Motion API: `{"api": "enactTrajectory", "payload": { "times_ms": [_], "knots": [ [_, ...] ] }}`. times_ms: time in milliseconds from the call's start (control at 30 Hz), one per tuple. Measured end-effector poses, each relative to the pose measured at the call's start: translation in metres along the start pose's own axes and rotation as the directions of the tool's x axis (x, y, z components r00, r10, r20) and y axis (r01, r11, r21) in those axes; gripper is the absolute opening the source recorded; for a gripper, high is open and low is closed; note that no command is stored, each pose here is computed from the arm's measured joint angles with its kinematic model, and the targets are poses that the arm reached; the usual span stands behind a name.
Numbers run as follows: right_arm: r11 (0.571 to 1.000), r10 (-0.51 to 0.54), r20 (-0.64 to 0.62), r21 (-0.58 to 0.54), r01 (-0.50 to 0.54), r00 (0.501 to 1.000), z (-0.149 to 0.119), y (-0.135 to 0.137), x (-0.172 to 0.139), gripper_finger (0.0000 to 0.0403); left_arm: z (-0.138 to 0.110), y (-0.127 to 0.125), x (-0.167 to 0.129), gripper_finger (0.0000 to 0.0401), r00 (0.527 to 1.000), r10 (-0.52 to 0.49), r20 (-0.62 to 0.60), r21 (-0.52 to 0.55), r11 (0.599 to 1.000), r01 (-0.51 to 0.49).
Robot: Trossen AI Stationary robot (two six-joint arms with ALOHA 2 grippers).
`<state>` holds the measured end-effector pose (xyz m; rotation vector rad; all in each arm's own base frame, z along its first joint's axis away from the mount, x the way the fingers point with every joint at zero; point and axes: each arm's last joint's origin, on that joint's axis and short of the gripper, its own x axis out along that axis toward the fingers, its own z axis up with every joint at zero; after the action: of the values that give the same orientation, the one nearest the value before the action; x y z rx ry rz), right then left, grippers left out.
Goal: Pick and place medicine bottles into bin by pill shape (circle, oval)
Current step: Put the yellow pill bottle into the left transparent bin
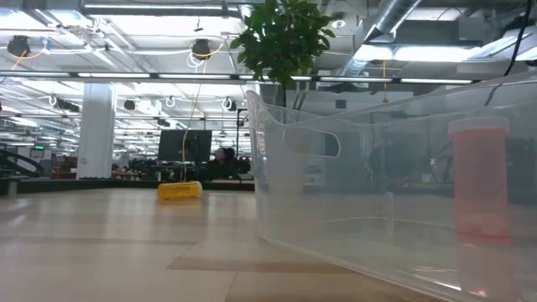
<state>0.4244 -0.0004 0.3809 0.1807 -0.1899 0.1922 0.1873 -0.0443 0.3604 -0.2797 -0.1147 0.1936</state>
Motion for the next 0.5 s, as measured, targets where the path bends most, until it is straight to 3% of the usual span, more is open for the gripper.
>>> {"api": "enactTrajectory", "payload": {
  "times_ms": [500],
  "knots": [
    [1.000, 0.008, -0.001, 0.002, -0.008, 1.000, -0.0007, 0.0035, 0.0006, 0.0113, -0.0012, 0.0002, 0.0000, 0.0154, 1.000, 0.003, -0.011, -0.025, 1.000, -0.003]
  ]
}}
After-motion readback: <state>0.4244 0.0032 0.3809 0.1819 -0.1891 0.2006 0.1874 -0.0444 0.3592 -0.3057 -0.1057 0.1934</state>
